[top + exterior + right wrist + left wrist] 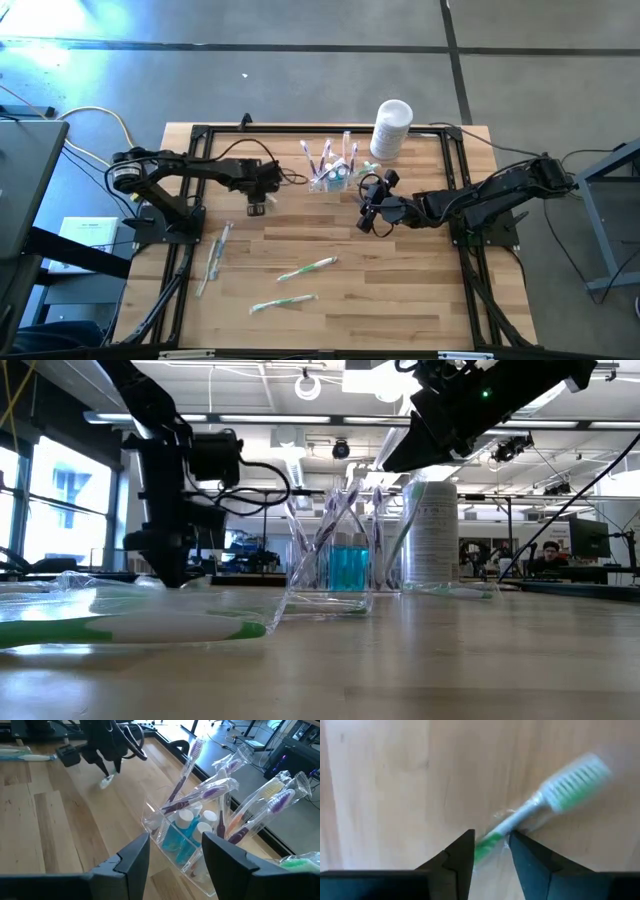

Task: Pick & Place toothbrushing station
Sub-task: Put the green toothbrush into the transparent organizer

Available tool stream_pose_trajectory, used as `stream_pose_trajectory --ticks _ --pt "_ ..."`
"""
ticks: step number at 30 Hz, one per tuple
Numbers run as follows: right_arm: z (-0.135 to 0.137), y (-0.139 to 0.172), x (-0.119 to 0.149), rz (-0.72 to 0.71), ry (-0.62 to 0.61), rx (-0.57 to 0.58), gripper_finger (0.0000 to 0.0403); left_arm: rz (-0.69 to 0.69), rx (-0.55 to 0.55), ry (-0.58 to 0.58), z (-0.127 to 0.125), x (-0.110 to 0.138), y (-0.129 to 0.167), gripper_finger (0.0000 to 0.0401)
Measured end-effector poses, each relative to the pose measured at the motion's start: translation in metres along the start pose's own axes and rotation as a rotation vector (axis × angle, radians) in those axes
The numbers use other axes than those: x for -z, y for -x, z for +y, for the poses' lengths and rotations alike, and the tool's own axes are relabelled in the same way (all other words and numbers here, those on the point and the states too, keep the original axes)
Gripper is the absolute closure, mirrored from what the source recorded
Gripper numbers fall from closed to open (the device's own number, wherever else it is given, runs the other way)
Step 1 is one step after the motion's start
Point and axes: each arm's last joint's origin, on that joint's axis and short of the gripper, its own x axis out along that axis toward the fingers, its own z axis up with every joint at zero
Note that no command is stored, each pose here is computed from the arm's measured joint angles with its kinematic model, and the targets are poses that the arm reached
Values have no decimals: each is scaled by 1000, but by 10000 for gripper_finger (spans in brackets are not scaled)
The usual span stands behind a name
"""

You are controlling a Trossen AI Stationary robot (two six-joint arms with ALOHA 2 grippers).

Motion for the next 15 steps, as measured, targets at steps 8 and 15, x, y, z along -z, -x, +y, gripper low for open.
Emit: stream_pose_trajectory --ticks 8,15 --pt "0 0 0 -1 -1 1 230 -190 57 100 1 -16 0 386" --pt "0 0 0 -1 -1 2 230 -226 76 126 1 -20 1 396"
